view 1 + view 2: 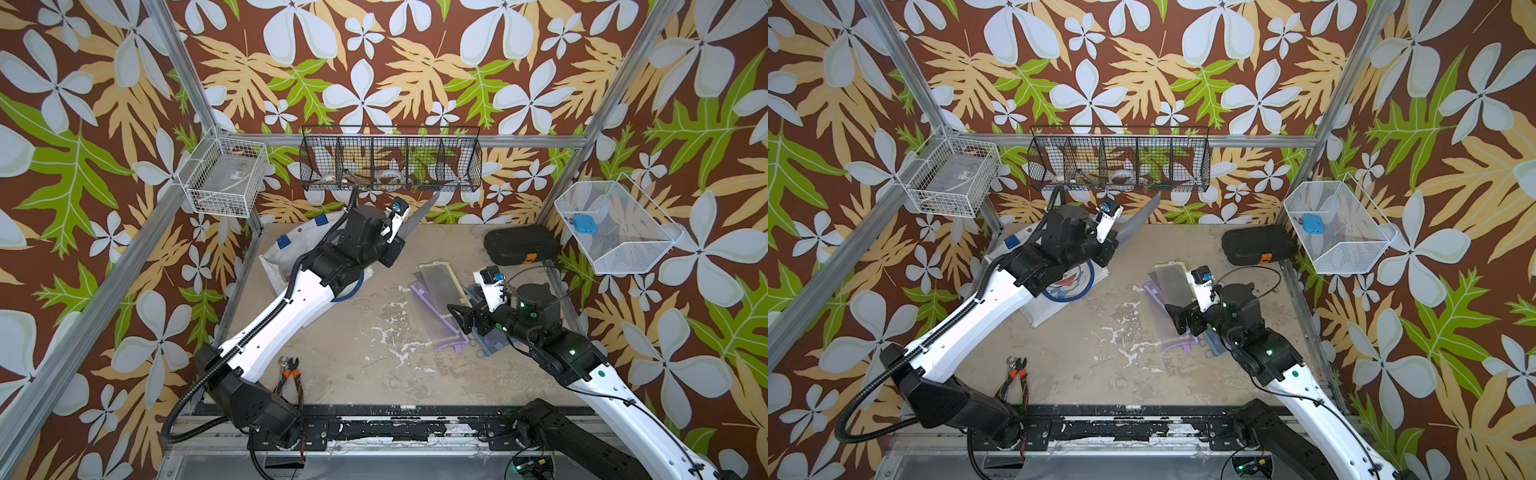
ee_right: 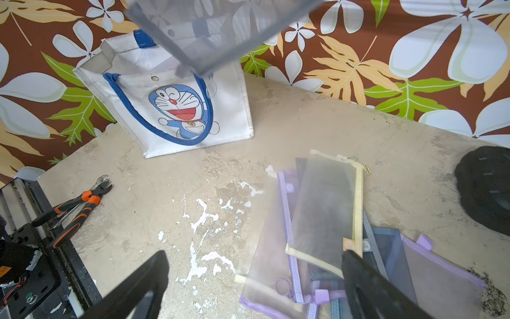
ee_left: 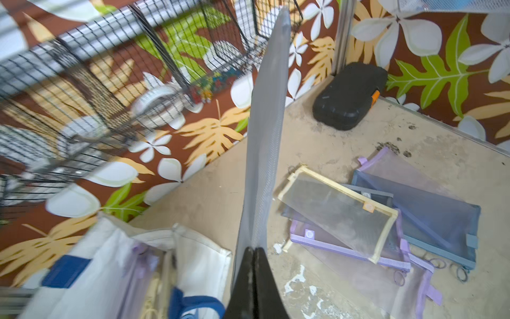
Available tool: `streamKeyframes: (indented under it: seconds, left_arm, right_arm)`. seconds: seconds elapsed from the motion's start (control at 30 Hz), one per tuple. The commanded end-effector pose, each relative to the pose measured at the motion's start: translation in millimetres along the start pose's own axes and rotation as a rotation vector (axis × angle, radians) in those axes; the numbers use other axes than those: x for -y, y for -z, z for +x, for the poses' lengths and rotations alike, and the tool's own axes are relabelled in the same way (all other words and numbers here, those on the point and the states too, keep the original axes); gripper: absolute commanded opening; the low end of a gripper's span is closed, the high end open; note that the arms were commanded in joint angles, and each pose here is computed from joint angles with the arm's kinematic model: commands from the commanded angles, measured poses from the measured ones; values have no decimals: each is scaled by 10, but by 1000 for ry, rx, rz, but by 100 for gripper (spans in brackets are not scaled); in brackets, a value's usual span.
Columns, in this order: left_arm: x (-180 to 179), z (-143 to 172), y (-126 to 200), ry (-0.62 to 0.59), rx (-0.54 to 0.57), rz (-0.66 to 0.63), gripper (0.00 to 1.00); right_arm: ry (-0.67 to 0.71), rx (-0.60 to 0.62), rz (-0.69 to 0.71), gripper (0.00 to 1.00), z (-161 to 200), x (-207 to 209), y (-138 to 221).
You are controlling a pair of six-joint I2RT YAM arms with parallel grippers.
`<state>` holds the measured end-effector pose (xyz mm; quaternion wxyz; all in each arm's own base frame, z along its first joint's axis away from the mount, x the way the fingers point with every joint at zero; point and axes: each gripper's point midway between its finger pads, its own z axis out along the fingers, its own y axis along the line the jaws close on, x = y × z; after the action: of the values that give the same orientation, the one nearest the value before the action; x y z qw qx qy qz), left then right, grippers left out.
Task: Put the pencil pouch into the canvas bag
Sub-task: Pick up the pencil case from the center of the board, then place the pencil case in the canvas bag.
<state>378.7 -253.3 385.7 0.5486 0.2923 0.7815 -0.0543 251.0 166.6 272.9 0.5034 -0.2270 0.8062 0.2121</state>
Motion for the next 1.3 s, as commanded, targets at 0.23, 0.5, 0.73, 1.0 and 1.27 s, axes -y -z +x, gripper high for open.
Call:
streamKeyframes:
  seconds: [0.23, 0.5, 0.73, 1.0, 1.27]
  left_arm:
    - [-1029, 284, 551, -29, -90, -313, 0]
    - [-1367, 767, 451, -30, -235, -451, 0]
    - [-1368, 1193, 291, -19, -319, -450, 0]
    - [-1375, 1616, 199, 1, -405, -451, 0]
    - [-1585, 1716, 254, 39, -429, -539, 27]
  right_arm:
    - [0, 23, 3, 97, -70, -18, 120]
    - [-23, 42, -35, 96, -132, -80, 94]
    - [0, 50, -24, 96, -190, -73, 151]
    - [13, 41, -20, 96, -162, -65, 143]
    - [24, 35, -23, 96, -178, -68, 119]
